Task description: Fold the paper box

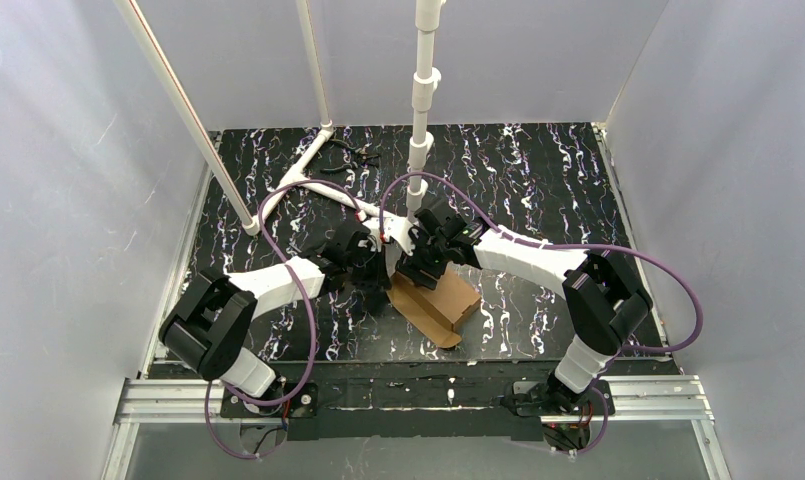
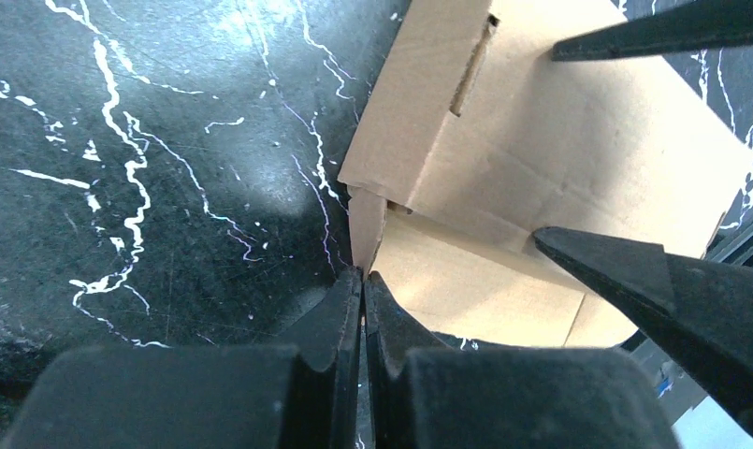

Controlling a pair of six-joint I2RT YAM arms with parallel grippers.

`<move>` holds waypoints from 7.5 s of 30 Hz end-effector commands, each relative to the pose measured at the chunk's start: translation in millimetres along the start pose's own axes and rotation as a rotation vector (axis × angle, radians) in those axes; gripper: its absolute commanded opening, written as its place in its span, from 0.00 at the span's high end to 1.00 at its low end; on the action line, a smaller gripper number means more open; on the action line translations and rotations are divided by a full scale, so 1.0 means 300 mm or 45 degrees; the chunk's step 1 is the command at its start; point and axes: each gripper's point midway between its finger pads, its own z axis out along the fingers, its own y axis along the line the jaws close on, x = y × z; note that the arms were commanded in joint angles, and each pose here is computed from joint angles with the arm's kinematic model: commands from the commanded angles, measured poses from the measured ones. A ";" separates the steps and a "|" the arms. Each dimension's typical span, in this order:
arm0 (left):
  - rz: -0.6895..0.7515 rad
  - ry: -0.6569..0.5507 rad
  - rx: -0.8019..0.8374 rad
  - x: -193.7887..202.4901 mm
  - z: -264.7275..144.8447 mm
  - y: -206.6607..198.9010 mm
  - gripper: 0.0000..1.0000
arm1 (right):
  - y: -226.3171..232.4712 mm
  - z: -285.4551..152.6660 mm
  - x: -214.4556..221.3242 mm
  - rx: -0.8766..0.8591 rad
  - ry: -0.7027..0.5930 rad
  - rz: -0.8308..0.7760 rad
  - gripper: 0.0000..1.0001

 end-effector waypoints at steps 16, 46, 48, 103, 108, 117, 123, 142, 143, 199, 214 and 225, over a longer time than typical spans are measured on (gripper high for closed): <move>-0.037 -0.129 0.167 -0.125 -0.016 -0.092 1.00 | 0.040 -0.104 0.019 -0.087 0.041 -0.009 0.16; -0.063 -0.084 0.207 -0.088 -0.013 -0.109 1.00 | -0.254 -0.100 0.068 -0.370 -0.215 0.703 0.02; -0.043 -0.081 0.213 -0.085 -0.012 -0.115 1.00 | -0.255 -0.078 0.077 -0.386 -0.202 0.721 0.02; 0.355 -0.123 0.195 0.050 0.018 -0.107 1.00 | -0.171 0.076 0.250 -0.482 -0.022 0.895 0.28; 0.379 -0.112 0.183 0.029 0.019 -0.113 1.00 | -0.169 0.075 0.249 -0.484 -0.021 0.895 0.28; 0.405 -0.035 0.147 0.013 0.021 -0.113 1.00 | -0.158 0.078 0.247 -0.491 -0.014 0.881 0.28; 0.374 0.010 0.071 0.006 0.021 -0.092 1.00 | -0.151 0.079 0.245 -0.496 -0.011 0.876 0.28; 0.349 0.035 0.124 -0.045 0.008 -0.139 1.00 | -0.137 0.083 0.240 -0.503 0.000 0.847 0.28; 0.349 0.051 0.124 -0.043 0.009 -0.139 1.00 | -0.135 0.083 0.238 -0.503 0.001 0.843 0.28; -0.136 -0.219 0.049 -0.136 -0.203 -0.081 0.72 | -0.167 0.026 0.152 -0.459 -0.070 0.722 0.11; -0.073 -0.493 0.096 -0.176 -0.304 -0.065 0.04 | -0.264 -0.184 0.132 -0.264 -0.142 0.498 0.02; -0.020 -0.311 0.209 -0.230 -0.162 -0.125 0.26 | -0.305 -0.380 0.340 0.088 -0.134 0.458 0.06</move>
